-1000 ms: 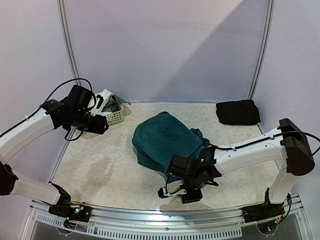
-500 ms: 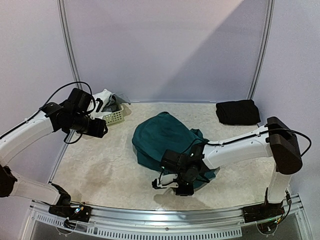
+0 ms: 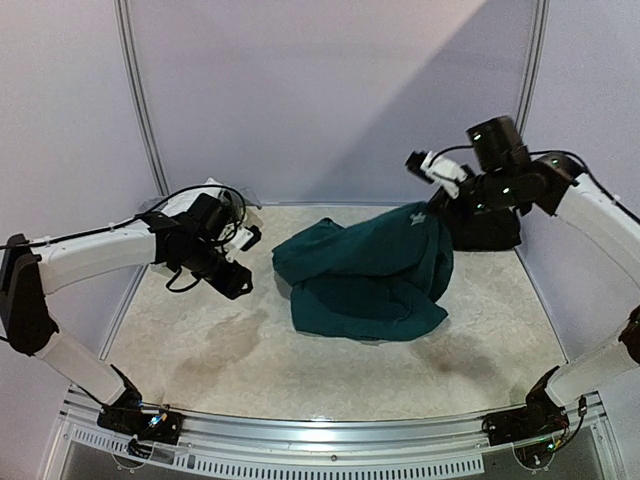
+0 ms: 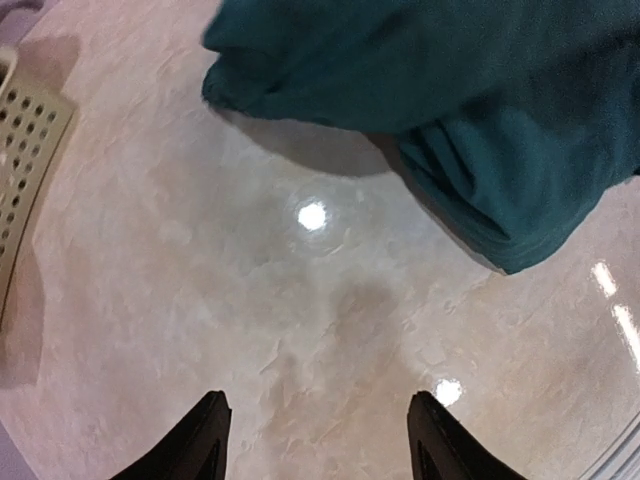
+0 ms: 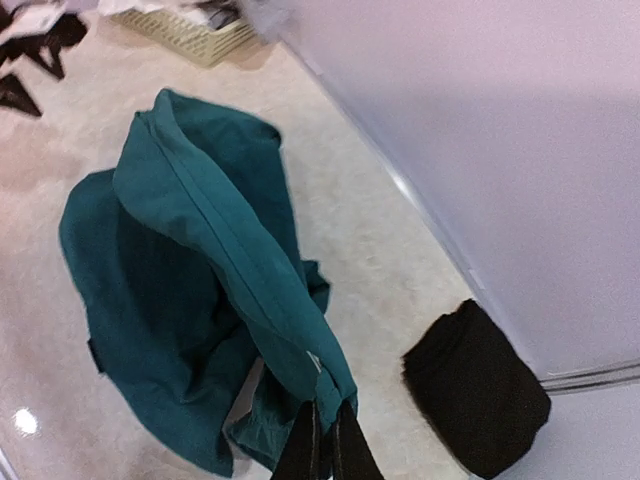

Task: Fold and stack the mixed laundry pile
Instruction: Pick up the crumpled shorts from the center of the board.

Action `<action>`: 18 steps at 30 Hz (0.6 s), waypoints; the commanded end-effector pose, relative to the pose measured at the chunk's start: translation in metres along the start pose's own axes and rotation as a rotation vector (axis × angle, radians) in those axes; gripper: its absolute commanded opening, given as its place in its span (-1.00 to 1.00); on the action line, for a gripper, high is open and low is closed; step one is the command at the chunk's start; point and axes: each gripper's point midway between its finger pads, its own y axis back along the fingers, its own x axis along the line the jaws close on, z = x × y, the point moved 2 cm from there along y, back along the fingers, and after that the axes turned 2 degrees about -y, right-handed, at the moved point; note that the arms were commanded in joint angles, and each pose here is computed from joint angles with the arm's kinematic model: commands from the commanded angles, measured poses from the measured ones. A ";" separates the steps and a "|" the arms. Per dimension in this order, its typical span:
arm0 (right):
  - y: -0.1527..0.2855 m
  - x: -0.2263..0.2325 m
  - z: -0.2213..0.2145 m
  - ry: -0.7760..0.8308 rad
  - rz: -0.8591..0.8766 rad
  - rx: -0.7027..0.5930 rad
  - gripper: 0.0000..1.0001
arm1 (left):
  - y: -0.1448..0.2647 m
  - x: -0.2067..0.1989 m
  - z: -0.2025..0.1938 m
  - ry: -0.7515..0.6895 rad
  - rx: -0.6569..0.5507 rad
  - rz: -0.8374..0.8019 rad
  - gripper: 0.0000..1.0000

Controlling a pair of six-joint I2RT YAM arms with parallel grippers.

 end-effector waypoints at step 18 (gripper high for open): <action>-0.009 -0.057 -0.016 -0.175 -0.002 -0.024 -1.00 | -0.091 -0.022 0.080 -0.763 -0.227 0.046 0.25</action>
